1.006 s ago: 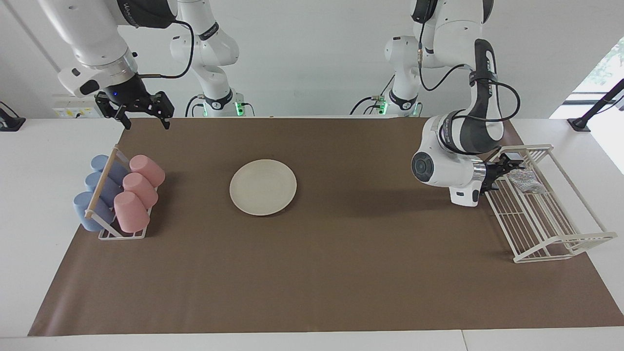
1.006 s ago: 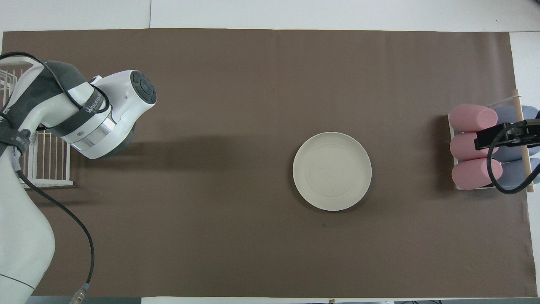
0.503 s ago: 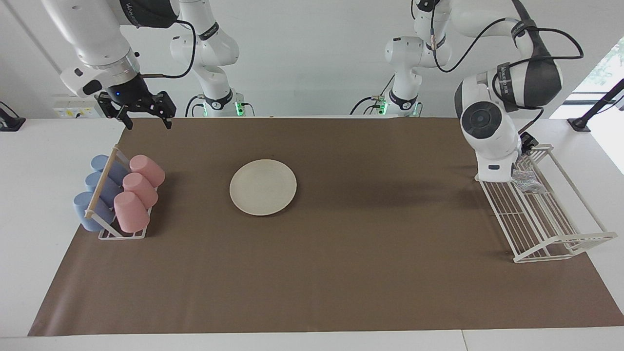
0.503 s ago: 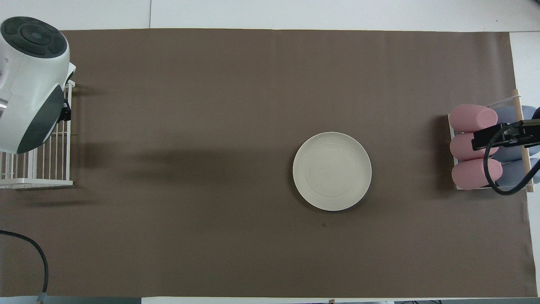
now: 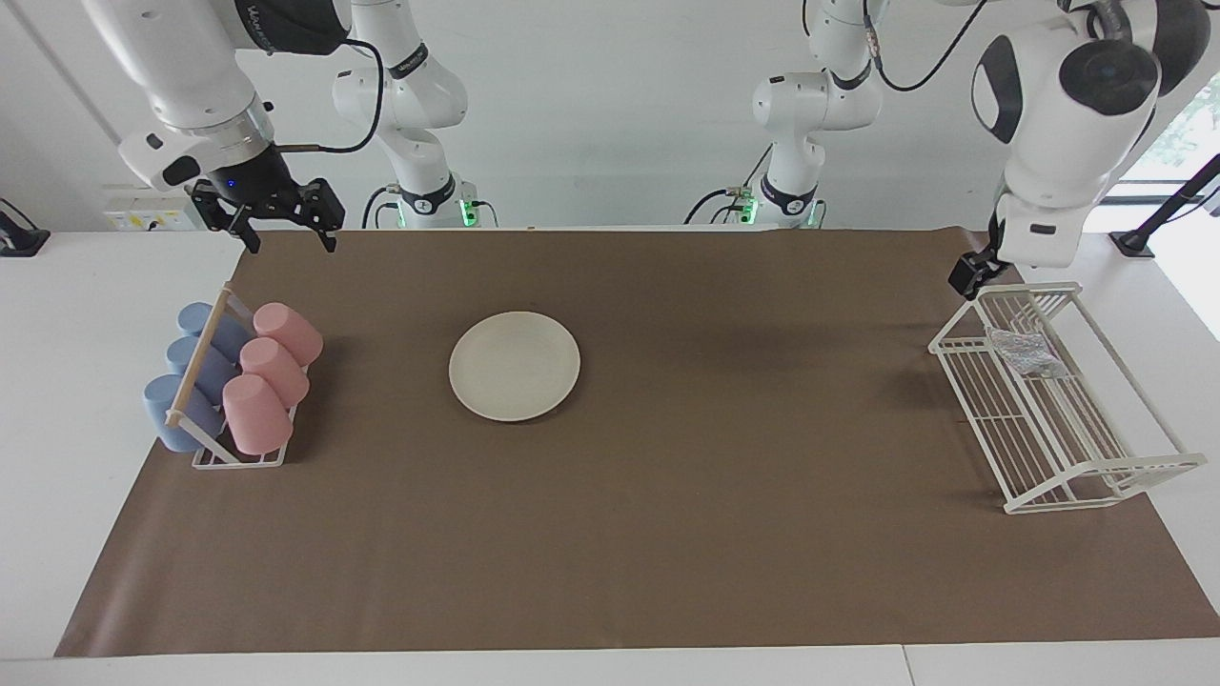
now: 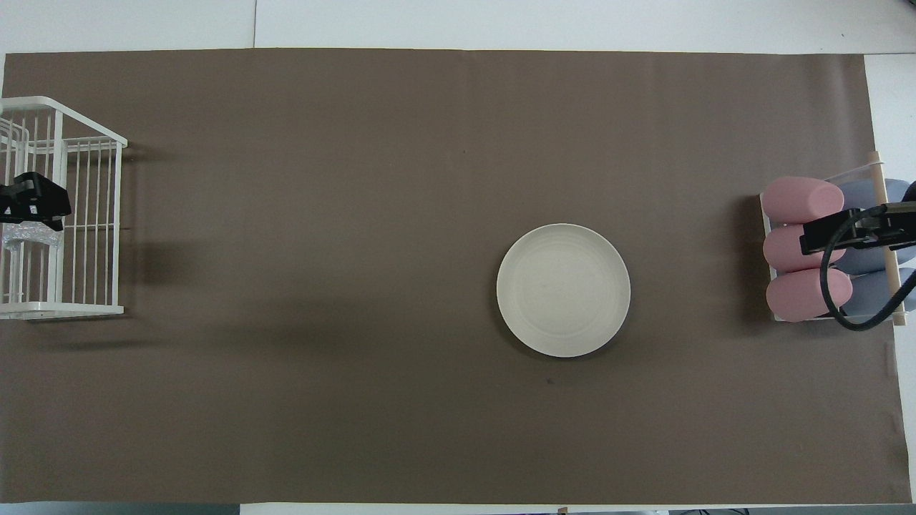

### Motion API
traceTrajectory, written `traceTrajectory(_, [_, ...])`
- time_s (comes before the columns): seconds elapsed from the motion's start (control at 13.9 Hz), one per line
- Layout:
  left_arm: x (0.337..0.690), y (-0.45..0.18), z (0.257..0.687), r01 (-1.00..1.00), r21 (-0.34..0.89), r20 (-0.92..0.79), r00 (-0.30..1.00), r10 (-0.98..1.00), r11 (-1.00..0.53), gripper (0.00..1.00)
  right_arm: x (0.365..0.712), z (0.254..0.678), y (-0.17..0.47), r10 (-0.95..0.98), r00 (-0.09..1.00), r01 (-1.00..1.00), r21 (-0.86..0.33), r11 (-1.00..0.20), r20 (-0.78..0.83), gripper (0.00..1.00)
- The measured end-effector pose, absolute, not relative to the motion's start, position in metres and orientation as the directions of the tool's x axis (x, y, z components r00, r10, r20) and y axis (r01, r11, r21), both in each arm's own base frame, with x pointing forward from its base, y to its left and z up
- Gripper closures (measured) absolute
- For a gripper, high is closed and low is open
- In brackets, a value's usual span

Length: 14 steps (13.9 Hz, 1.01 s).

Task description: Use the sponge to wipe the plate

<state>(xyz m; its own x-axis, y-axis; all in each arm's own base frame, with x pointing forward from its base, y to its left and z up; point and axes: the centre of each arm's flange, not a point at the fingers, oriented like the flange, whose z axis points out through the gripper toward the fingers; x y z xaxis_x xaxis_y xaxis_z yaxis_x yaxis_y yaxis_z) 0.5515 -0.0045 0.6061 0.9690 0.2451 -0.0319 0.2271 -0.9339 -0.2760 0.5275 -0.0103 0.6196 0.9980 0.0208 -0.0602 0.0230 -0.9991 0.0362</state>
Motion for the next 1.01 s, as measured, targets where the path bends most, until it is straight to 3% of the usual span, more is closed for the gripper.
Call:
traceTrajectory(0.22, [0.525,-0.009,0.635,0.166,-0.125,-0.074,0.982,0.176,-0.978,0.0,0.528,0.62,-0.01,0.021,0.998,0.023,0.036,-0.999,-0.06,0.0])
traceTrajectory(0.43, [0.519,-0.017,0.633,0.131,-0.02,-0.12,0.984,0.132,-0.991,0.0,0.528,0.62,-0.01,0.021,0.998,0.024,0.036,-0.999,-0.06,0.0])
traceTrajectory(1.01, [0.53,-0.029,0.62,0.101,-0.01,-0.142,0.985,0.102,-0.995,0.0,0.528,0.62,-0.01,0.022,0.998,0.024,0.036,-0.999,-0.06,0.0])
